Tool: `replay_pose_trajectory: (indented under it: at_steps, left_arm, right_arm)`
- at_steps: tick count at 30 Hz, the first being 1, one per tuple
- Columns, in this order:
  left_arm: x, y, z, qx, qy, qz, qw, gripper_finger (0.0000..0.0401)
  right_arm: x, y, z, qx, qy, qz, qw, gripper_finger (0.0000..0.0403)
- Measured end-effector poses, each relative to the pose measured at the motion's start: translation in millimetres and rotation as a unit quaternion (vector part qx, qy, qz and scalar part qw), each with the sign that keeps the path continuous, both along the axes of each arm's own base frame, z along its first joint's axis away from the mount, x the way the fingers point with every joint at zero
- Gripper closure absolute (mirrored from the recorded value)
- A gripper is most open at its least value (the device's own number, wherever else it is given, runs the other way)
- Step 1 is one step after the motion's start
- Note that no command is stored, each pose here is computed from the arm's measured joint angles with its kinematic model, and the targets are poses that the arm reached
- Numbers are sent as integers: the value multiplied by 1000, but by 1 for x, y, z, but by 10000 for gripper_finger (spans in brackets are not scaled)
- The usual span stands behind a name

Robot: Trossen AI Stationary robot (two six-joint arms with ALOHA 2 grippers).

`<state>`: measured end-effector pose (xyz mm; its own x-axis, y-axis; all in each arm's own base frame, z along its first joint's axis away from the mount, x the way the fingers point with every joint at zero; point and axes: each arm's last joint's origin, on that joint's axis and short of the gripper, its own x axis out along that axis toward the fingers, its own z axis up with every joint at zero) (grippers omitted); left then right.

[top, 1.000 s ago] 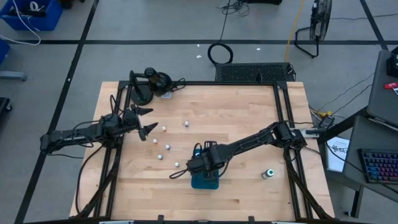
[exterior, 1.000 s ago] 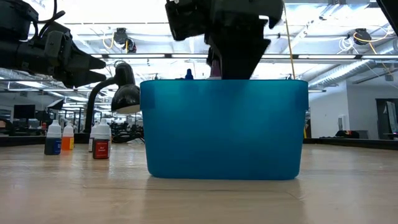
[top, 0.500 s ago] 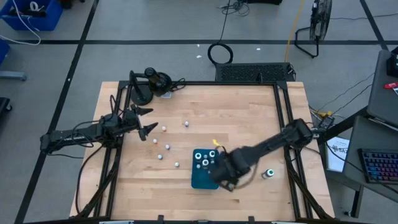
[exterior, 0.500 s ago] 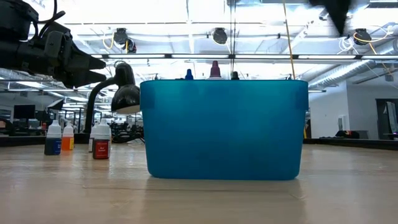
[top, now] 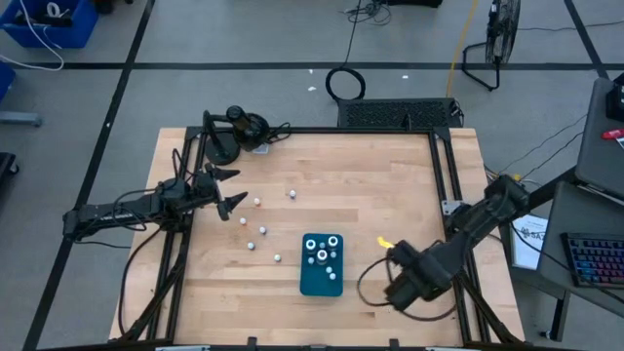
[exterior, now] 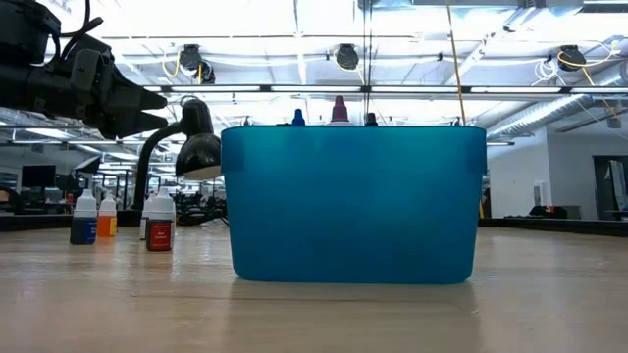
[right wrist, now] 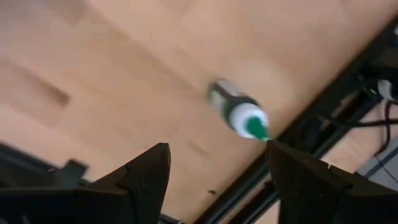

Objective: Pick & Place food coloring
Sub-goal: Put the green big food coloring bottle into the blue bin

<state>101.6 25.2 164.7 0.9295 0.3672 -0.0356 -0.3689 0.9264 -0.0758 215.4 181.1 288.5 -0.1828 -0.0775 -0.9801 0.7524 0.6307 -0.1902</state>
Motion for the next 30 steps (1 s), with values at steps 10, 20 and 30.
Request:
replay_pose_trajectory:
  at_steps: [10,20,30]
  left_arm:
    - [0,0,0,0,0,0,1000,11]
    - [0,0,0,0,0,0,1000,11]
    - [0,0,0,0,0,0,1000,11]
  right_arm:
    - [-45,-29,-30,32,-55,-72,995,152]
    - [-57,-36,-81,90,-53,-80,991,152]
    - [-61,-40,-99,86,-53,-78,992,159]
